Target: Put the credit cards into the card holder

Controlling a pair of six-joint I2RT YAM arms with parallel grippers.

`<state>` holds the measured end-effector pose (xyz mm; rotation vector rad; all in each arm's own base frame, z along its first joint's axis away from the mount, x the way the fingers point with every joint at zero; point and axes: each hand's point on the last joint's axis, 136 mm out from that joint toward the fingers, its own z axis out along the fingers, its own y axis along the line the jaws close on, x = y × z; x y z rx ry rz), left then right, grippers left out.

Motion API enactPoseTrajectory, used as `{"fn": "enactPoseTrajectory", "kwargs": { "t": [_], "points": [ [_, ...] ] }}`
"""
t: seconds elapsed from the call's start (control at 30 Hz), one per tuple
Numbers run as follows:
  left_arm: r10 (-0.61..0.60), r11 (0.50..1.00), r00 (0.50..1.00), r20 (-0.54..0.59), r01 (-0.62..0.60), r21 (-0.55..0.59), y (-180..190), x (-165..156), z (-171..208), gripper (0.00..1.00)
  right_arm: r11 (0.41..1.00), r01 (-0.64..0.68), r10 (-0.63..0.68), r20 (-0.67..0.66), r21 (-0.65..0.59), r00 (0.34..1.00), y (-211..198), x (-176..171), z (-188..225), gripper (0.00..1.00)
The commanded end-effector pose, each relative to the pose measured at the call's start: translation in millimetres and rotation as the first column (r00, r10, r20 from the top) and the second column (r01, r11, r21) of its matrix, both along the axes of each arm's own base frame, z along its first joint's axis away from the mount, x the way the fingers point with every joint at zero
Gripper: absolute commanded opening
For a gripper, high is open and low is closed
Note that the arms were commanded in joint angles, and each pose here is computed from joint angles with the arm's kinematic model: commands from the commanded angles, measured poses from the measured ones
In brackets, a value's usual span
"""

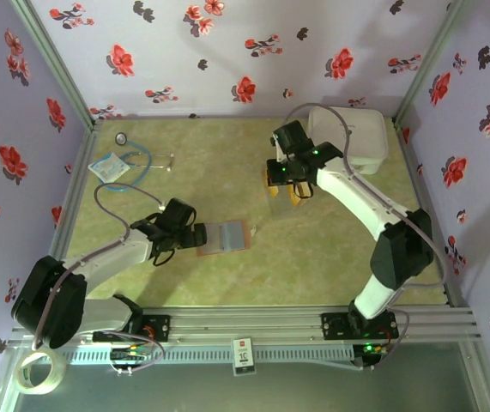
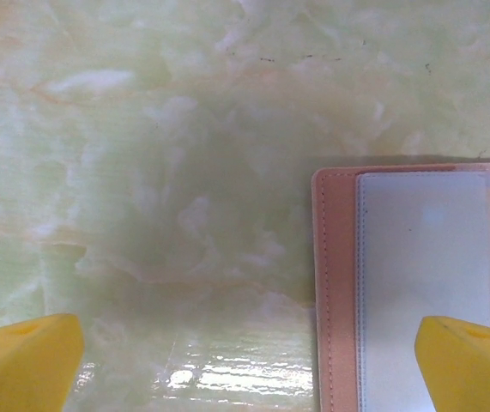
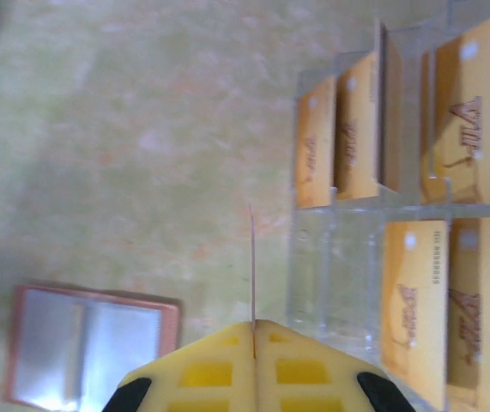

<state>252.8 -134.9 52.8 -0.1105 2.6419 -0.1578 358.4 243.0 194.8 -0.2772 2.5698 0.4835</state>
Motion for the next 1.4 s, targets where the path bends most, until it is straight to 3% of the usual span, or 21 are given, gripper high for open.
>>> {"fn": "enactPoseTrajectory", "kwargs": {
  "t": [0.0, 0.2, 0.3, 0.73, 0.97, 1.37],
  "points": [
    [-0.018, 1.0, 1.0, 0.002, 0.018, 0.019, 0, 0, 7, 1.0, 0.976, -0.018, 0.023, -0.018, 0.218, 1.0, 24, -13, 13, 0.0],
    [-0.024, 0.998, 1.0, -0.01, 0.024, 0.053, 1, -3, 2, 1.0, 0.856, -0.024, 0.048, -0.032, 0.517, 0.998, 53, -35, 10, 0.0],
    [-0.029, 0.997, 0.999, -0.015, 0.03, 0.071, -1, -4, 0, 1.0, 0.806, -0.019, 0.044, -0.028, 0.592, 0.999, 61, -45, -1, 0.0],
    [-0.034, 0.99, 0.999, -0.036, 0.039, 0.134, -7, -11, -14, 1.0, 0.778, -0.025, 0.051, -0.024, 0.627, 0.998, 73, -69, -50, 0.0],
    [-0.041, 0.989, 0.998, -0.039, 0.046, 0.143, -9, -12, -16, 1.0, 0.743, -0.016, 0.071, -0.054, 0.67, 0.996, 82, -71, -73, 0.0],
    [-0.005, 0.985, 0.997, -0.073, 0.017, 0.171, 1, -23, -30, 1.0, 0.736, -0.017, 0.091, -0.074, 0.676, 0.993, 91, -75, -101, 0.0]
  ]
}}
